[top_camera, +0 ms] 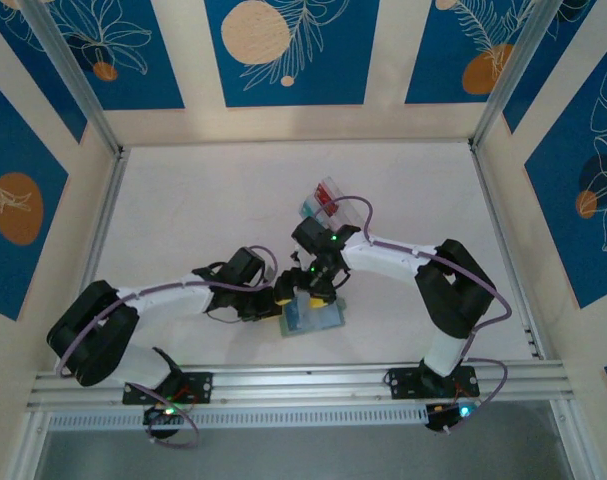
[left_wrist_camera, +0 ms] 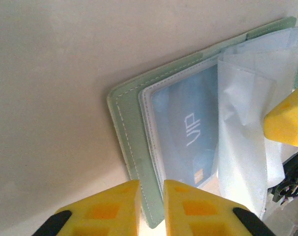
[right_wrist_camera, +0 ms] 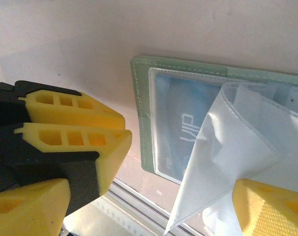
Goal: Put the credit cards into the card holder
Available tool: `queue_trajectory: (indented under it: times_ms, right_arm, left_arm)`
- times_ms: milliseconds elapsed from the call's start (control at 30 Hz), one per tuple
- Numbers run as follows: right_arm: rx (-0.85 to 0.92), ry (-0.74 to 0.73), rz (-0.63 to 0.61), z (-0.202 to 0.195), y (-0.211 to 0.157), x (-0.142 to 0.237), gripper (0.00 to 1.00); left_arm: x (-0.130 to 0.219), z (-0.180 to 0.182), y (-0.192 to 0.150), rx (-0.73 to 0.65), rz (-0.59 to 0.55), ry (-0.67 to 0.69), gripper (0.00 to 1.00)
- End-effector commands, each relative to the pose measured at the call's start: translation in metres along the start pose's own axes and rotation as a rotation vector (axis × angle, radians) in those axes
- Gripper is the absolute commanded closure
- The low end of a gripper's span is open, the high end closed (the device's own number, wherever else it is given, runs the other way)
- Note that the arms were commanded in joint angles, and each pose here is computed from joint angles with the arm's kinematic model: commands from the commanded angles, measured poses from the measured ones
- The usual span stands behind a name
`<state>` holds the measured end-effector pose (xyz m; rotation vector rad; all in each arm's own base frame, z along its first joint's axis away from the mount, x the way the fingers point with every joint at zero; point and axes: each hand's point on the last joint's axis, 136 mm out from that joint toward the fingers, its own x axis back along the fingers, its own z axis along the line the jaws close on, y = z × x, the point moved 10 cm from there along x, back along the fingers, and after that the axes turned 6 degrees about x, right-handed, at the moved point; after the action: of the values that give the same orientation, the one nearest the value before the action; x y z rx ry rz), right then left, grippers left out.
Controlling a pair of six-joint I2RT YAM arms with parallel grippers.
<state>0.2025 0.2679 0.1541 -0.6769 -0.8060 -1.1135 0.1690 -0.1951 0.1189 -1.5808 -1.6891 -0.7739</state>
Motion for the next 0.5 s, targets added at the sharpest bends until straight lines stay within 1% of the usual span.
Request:
queue_trajectory:
  times_ms: [0,133,233,367,467]
  right_arm:
    - [0.067,0.157,-0.066,0.026,0.012,0.018,0.13]
    - [0.058,0.189,-0.067,0.025,0.016,0.018,0.13]
    - [0.050,0.173,-0.071,0.022,0.016,0.017,0.13]
    - [0.055,0.183,-0.079,0.022,0.016,0.020,0.12]
    - [0.081,0.214,-0.079,0.027,0.018,0.023,0.10]
  left_arm:
    - [0.004,0.003,-0.007,-0.010,0.024,0.010,0.78]
    - [0.009,0.003,-0.010,-0.018,0.017,-0.002,0.73]
    - [0.013,0.003,-0.013,-0.023,0.013,-0.014,0.69]
    - [0.015,0.003,-0.014,-0.031,0.013,-0.024,0.66]
    - [0.014,0.004,-0.015,-0.029,0.016,-0.020,0.65]
